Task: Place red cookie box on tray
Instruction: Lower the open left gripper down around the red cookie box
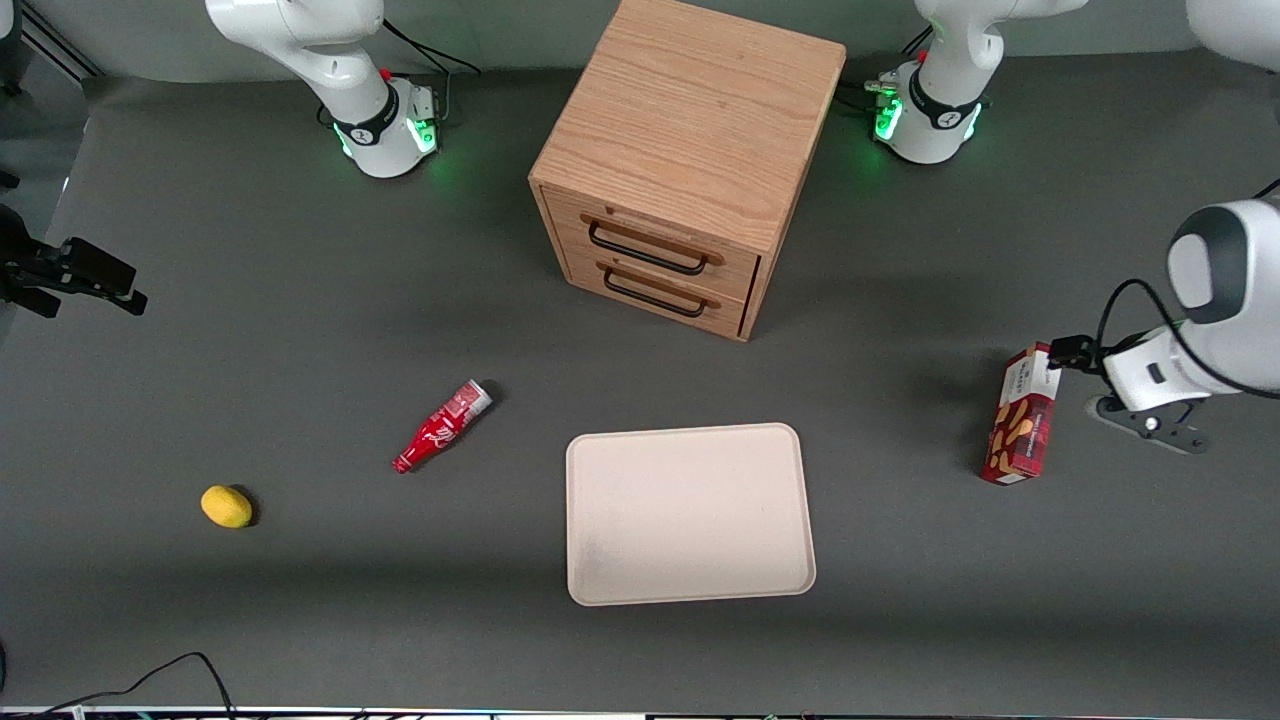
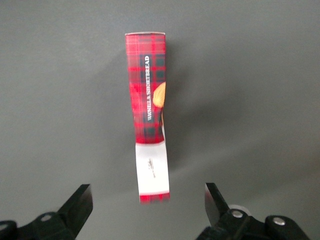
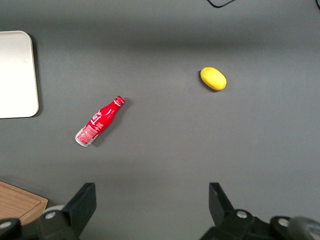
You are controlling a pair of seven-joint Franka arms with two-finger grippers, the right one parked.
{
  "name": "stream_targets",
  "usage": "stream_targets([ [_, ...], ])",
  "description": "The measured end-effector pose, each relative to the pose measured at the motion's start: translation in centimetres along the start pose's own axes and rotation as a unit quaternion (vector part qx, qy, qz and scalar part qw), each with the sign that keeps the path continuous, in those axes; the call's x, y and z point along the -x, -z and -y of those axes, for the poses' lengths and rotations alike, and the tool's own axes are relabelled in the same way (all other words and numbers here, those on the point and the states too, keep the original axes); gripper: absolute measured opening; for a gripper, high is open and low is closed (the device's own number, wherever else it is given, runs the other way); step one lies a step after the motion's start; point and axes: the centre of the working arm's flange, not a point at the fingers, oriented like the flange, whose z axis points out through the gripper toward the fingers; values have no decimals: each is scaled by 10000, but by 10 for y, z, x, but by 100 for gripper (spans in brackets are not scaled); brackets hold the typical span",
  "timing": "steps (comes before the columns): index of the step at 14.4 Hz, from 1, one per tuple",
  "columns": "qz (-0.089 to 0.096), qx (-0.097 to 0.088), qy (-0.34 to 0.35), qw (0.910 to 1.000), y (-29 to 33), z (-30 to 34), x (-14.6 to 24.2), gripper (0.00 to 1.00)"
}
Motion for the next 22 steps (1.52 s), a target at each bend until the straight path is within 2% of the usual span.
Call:
stream_targets([
  [5,-247,-129,-97,9996,-63,2,-6,100],
  [8,-355,-132,-51,9993,-93,1,-5,100],
  [15,-388,-134,-29,9992,-107,1,-4,100],
  [16,-394,-124,-17,9991,-107,0,-4,93],
  [19,-430,-55,58,9990,-107,0,-4,58],
  [20,-432,-50,63,9990,-107,0,-4,51],
  [21,-434,-50,66,9990,-107,0,-4,37],
  [22,-437,-53,70,9990,-107,1,-4,30],
])
